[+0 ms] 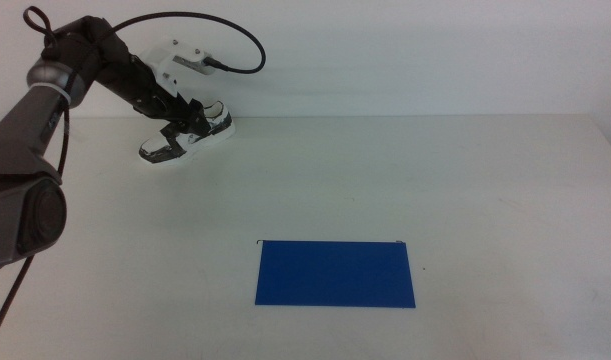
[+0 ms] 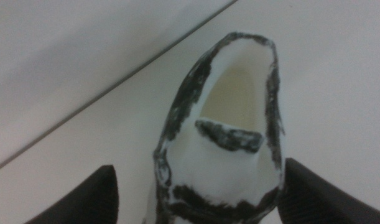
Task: Use one arm to grab the shoe from the table and place it on the mat.
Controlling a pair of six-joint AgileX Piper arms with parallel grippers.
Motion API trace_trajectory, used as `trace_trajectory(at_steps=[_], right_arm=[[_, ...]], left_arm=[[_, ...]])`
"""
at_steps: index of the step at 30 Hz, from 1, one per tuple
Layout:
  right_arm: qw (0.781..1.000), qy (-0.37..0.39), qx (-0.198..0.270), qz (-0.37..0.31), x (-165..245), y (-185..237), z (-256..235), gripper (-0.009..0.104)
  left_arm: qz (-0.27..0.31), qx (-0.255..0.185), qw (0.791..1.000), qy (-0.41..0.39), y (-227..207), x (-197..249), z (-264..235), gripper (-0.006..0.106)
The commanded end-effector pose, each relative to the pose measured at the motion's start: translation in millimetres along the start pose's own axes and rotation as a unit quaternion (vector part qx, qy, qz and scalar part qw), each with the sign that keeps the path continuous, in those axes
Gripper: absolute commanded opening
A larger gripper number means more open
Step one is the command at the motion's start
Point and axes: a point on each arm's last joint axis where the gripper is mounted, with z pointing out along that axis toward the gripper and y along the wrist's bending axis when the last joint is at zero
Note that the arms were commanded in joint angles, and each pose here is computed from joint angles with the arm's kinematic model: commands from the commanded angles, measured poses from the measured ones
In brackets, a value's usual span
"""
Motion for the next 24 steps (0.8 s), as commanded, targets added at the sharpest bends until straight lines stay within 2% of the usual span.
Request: trace_trajectory(at_steps=[1,8,21,24], right_arm=[[0.998,-0.055,0.002,-0.011,-11.4,-0.4,-2.7,0.066],[0.998,-0.055,0.002,-0.011,-11.4,-0.4,-2.7,0.066],[0.998,-0.055,0.002,-0.011,-11.4,-0.4,-2.7,0.066],[0.998,-0.055,0.002,-0.011,-11.4,-0.4,-2.7,0.066]], left_arm=[[0.01,-0.019,0.997,-0.069,-5.1,-33.4,-44.6,0.079],[0.001,-0.008,0.998,-0.065,-7.0,-32.2,-43.6,0.064],[-0.008,-0.008,0.998,-0.059,-4.4,-24.7,-29.6,0.064],[-0.006,-0.01,0.998,-0.06,-4.1,-25.0,-29.7,0.059]])
